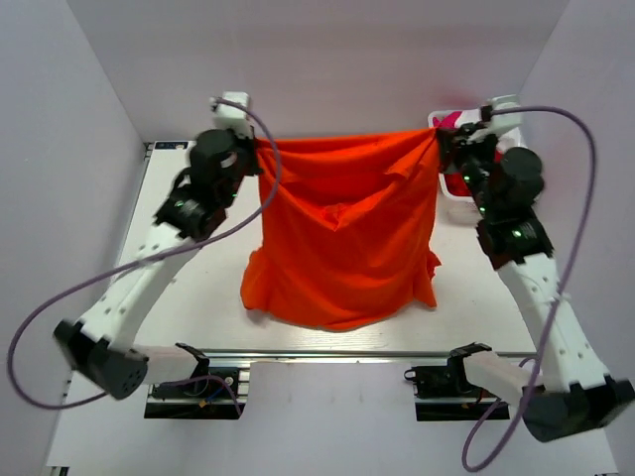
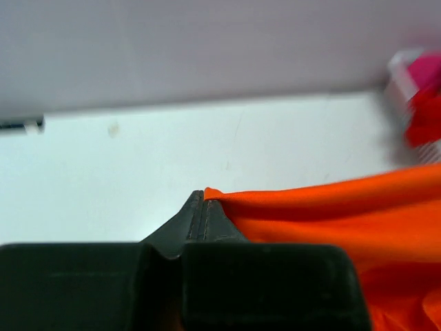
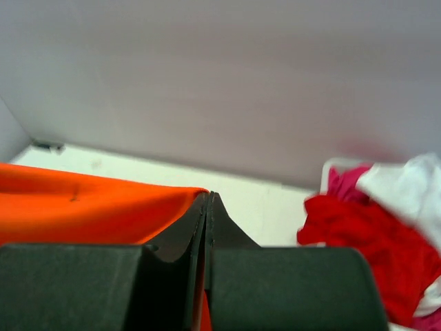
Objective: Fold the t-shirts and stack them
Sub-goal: Flatten out the tshirt
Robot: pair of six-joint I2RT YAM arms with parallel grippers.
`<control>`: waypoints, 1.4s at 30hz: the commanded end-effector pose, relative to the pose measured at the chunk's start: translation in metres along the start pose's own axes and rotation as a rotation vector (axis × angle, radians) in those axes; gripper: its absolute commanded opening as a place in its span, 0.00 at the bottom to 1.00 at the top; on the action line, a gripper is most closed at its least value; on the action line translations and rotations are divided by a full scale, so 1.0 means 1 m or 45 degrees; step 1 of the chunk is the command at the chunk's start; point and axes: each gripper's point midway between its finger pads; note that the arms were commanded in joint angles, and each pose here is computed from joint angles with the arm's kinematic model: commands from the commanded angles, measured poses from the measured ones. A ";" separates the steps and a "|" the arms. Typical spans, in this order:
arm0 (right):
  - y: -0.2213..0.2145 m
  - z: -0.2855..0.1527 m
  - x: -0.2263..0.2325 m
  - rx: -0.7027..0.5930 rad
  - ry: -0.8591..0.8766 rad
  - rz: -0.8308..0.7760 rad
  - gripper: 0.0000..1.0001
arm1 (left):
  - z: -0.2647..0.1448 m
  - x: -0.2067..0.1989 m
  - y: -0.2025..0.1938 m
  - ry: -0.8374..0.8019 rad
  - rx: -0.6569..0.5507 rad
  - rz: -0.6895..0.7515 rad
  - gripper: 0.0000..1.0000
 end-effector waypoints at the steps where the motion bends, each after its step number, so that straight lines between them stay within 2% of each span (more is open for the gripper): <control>1: -0.066 0.031 -0.015 0.133 -0.051 0.055 0.00 | 0.031 0.002 -0.073 0.109 0.213 -0.034 0.00; 2: -0.098 0.039 -0.018 0.213 -0.066 0.099 0.00 | 0.046 0.003 -0.103 0.133 0.311 -0.021 0.00; 4: -0.146 0.050 -0.024 0.324 -0.086 0.133 0.00 | 0.060 0.003 -0.139 0.165 0.426 -0.028 0.00; 5: -0.187 0.060 -0.033 0.419 -0.110 0.133 0.00 | 0.067 0.008 -0.155 0.191 0.483 -0.024 0.00; 6: -0.200 0.065 -0.036 0.449 -0.123 0.127 0.00 | 0.080 0.004 -0.190 0.204 0.587 -0.001 0.00; 8: -0.238 0.082 -0.045 0.551 -0.150 0.095 0.00 | 0.099 0.017 -0.211 0.270 0.664 0.000 0.00; 9: -0.244 0.087 -0.051 0.566 -0.177 0.080 0.00 | 0.111 0.018 -0.209 0.285 0.663 -0.015 0.00; 10: -0.252 0.089 -0.054 0.598 -0.186 0.054 0.00 | 0.123 0.016 -0.240 0.293 0.752 0.018 0.00; 11: -0.274 0.099 -0.058 0.656 -0.198 0.044 0.00 | 0.130 0.022 -0.248 0.319 0.776 0.006 0.00; 12: -0.268 0.109 -0.061 0.637 -0.215 0.026 0.00 | 0.141 0.027 -0.244 0.334 0.762 -0.006 0.00; 13: -0.291 0.107 -0.070 0.719 -0.259 0.010 0.00 | 0.149 0.025 -0.263 0.338 0.806 0.010 0.00; 14: -0.286 0.123 -0.074 0.698 -0.277 -0.005 0.00 | 0.159 0.030 -0.259 0.353 0.787 -0.004 0.00; 15: -0.300 0.123 -0.078 0.745 -0.287 -0.019 0.00 | 0.165 0.037 -0.263 0.370 0.791 -0.010 0.00; 20: -0.312 0.138 -0.091 0.784 -0.372 -0.039 0.00 | 0.193 0.047 -0.281 0.375 0.845 -0.032 0.00; 21: -0.317 0.142 -0.091 0.792 -0.373 -0.045 0.00 | 0.194 0.051 -0.296 0.369 0.897 -0.034 0.04; 23: -0.324 0.143 -0.096 0.811 -0.388 -0.064 0.00 | 0.199 0.051 -0.296 0.348 0.893 -0.056 0.21; 24: -0.322 0.147 -0.096 0.804 -0.385 -0.071 0.05 | 0.203 0.046 -0.299 0.306 0.894 -0.057 0.51; 25: -0.325 0.147 -0.096 0.816 -0.384 -0.074 0.12 | 0.205 0.049 -0.298 0.298 0.884 -0.072 0.69; 26: -0.325 0.149 -0.095 0.822 -0.375 -0.077 0.41 | 0.205 0.047 -0.297 0.278 0.877 -0.067 0.88; 27: -0.326 0.150 -0.095 0.828 -0.369 -0.083 0.53 | 0.206 0.045 -0.298 0.265 0.871 -0.074 1.00; 30: -0.326 0.149 -0.092 0.870 -0.355 -0.096 0.87 | 0.204 0.046 -0.275 0.252 0.822 -0.059 1.00; 31: -0.321 0.152 -0.091 0.859 -0.349 -0.089 0.90 | 0.204 0.046 -0.270 0.251 0.811 -0.061 1.00; 34: -0.315 0.150 -0.083 0.864 -0.312 -0.059 0.90 | 0.199 0.047 -0.247 0.228 0.773 -0.046 1.00; 42: -0.301 0.140 -0.059 0.883 -0.175 -0.010 0.90 | 0.181 0.042 -0.223 0.174 0.757 -0.067 1.00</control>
Point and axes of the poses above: each gripper's point midway between its finger pads, its own z axis out along the fingers, its own x axis along the line the jaws close on, y = z × x, and after that the axes turned 5 degrees about z, right-handed
